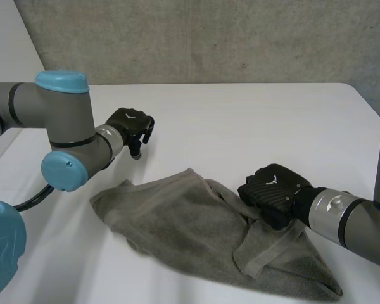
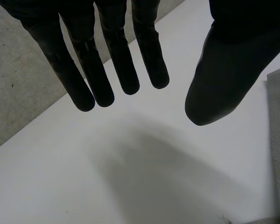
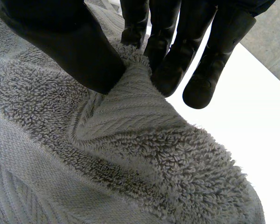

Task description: Fold the towel.

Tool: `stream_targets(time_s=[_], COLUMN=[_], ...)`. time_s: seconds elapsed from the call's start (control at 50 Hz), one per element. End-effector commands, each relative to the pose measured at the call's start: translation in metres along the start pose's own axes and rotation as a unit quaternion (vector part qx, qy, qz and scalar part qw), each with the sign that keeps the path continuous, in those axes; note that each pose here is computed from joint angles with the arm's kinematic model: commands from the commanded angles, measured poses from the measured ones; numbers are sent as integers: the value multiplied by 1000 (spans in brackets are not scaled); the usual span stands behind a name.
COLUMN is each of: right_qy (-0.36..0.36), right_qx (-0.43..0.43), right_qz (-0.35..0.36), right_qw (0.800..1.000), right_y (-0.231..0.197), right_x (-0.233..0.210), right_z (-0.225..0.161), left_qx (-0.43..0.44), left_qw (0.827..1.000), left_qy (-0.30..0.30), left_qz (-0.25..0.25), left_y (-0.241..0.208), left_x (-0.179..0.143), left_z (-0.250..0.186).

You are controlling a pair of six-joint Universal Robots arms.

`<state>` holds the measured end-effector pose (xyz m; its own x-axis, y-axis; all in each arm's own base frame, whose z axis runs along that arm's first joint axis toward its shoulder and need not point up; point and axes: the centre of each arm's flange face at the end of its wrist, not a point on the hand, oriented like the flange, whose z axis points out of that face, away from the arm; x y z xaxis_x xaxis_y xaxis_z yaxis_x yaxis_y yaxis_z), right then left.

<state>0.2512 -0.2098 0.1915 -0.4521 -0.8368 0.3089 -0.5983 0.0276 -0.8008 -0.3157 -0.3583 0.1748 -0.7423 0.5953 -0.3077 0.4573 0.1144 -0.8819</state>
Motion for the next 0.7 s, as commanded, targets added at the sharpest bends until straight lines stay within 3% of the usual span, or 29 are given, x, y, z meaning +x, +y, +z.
stream_targets(time_s=[0.02, 0.18, 0.4, 0.52, 0.7], right_qy=[8, -23, 58, 74, 76], right_qx=[7, -31, 11, 17, 21], right_qz=[-28, -9, -17, -9, 5], right_qw=[1000, 999, 998, 997, 997], right_y=[19, 39, 17, 17, 17], right_x=[-39, -50, -12, -3, -2], right_z=[-19, -7, -22, -23, -22], left_qx=[61, 37, 29, 32, 42], left_qw=[992, 993, 993, 993, 988], left_qy=[50, 55, 38, 55, 124], left_qz=[-94, -99, -107, -102, -78], left_y=[-8, 6, 9, 5, 0], left_x=[10, 14, -2, 13, 76], left_z=[-29, -32, -42, -50, -59])
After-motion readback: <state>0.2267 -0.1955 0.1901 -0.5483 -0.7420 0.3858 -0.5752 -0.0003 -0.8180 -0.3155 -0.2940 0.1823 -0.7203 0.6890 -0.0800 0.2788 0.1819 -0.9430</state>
